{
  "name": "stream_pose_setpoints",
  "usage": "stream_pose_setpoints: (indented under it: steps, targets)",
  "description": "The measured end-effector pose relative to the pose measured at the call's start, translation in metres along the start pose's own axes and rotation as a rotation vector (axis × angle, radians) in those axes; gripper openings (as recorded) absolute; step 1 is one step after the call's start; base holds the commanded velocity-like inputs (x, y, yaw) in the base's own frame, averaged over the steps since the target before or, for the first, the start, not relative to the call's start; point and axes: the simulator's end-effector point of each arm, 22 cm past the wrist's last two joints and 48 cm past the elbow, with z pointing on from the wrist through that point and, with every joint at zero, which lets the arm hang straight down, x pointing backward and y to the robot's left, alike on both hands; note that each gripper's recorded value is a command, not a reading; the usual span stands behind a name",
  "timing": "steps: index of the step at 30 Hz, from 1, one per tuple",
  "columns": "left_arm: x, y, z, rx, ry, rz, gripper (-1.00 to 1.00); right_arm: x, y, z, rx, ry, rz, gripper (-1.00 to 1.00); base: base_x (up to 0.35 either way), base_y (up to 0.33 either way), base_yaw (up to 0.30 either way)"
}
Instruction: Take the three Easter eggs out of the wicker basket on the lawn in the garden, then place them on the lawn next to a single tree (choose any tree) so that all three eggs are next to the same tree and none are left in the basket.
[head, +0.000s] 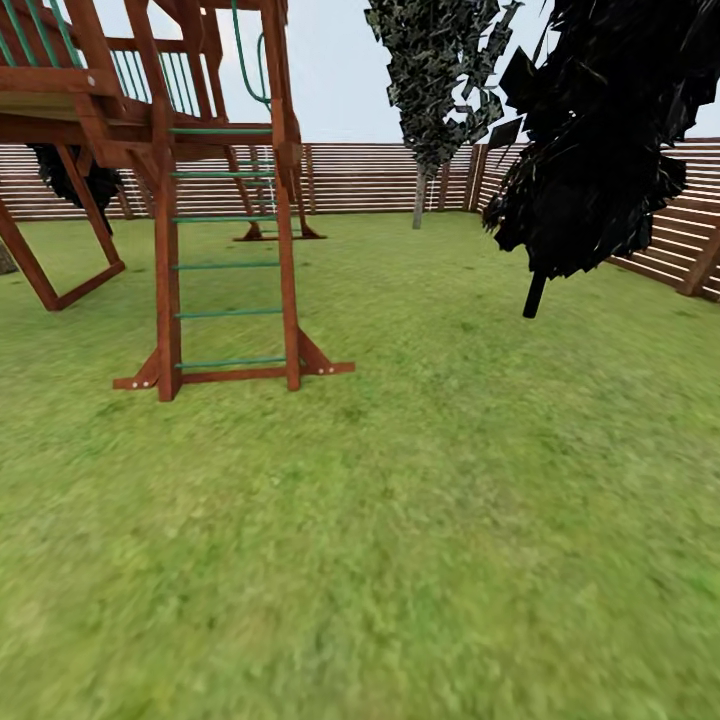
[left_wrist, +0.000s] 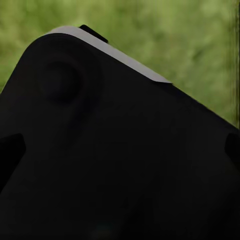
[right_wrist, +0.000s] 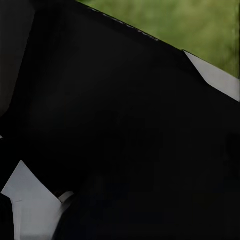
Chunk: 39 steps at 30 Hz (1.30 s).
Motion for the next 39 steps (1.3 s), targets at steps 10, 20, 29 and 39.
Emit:
stream_pose_setpoints:
  steps: [10,20,29,39]
  targets:
    - [0.0000,0.0000,0.0000,0.000,0.000,0.000,1.00,-0.0001,0.0000,0.0000,0.000,0.000,0.000,1.00,0.309,-0.201,0.000]
    - [0.0000,0.0000,0.0000,0.000,0.000,0.000,1.00,0.0000,0.0000,0.0000,0.000,0.000,0.000,1.00,0.309,-0.201,0.000]
    - [-0.0001,0.0000,0.0000,0.000,0.000,0.000,1.00,-0.0003,0.0000,0.0000,0.000,0.000,0.000,1.00,0.309,-0.201,0.000]
    - [0.0000,0.0000,0.0000,0.000,0.000,0.000,1.00,0.0000,0.0000,0.0000,0.000,0.000,-0.001,1.00,0.309,-0.201,0.000]
